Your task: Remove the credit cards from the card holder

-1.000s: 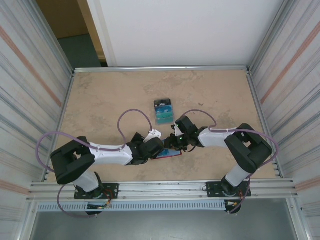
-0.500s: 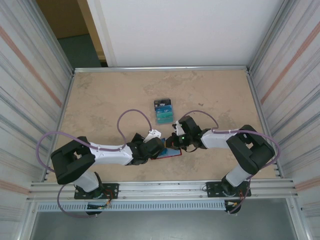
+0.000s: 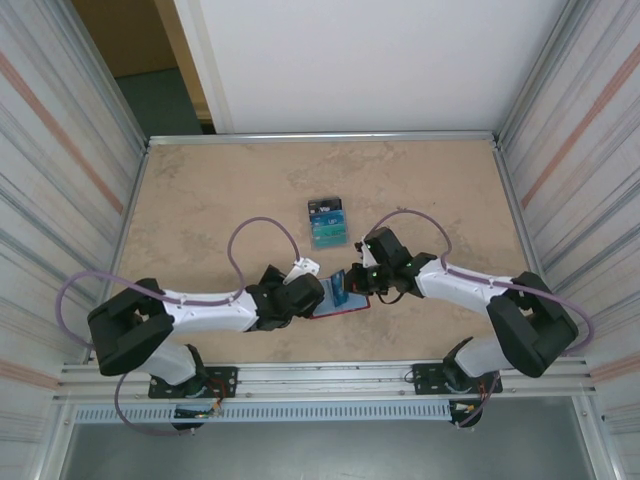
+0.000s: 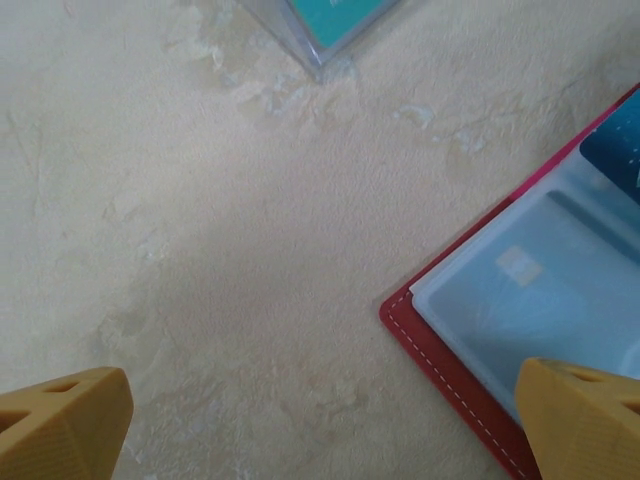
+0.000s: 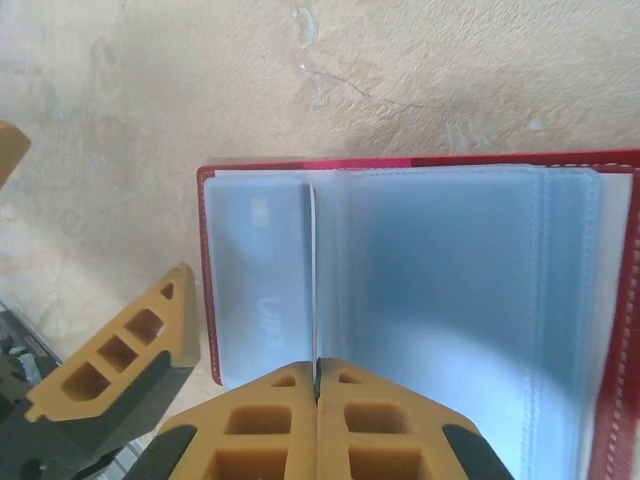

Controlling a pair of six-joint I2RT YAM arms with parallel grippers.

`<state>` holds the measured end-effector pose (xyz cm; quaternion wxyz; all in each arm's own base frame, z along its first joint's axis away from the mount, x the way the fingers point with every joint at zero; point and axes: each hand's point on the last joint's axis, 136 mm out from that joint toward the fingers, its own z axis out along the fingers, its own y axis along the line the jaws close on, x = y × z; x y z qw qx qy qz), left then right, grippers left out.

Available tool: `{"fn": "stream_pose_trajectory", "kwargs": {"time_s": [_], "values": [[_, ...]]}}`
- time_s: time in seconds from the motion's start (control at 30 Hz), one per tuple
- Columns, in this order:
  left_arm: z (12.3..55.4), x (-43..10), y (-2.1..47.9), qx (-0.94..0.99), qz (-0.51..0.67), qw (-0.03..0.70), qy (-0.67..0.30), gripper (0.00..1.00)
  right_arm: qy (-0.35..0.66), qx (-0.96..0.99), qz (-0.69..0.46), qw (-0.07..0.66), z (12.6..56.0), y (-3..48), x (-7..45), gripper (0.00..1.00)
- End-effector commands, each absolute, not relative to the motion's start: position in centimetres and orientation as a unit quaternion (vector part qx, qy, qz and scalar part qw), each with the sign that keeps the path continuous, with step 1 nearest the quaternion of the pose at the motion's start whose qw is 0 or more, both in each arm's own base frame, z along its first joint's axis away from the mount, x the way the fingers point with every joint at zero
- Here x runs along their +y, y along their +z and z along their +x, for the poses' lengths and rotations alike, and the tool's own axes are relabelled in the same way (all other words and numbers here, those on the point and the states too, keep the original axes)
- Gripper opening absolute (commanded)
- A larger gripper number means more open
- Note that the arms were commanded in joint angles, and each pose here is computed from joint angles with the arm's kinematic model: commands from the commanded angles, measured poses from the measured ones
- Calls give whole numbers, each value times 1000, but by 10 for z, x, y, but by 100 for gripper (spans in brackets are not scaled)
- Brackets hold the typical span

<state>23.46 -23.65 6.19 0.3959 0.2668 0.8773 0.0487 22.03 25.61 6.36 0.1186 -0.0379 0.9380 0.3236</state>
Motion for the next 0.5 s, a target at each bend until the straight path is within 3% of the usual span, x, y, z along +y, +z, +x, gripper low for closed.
{"fn": "stream_pose_trajectory", "kwargs": {"time_s": [0.0,0.23,0.47], "values": [[240,-239,91,863,259,432,43,99,312,936,-62,150,226,84,253,0],[248,-245,137,839,248,484,14,98,327,915,-121,204,225,122,264,0],[246,-247,182,814,267,502,-121,99,336,882,-209,257,219,158,274,0]]}}
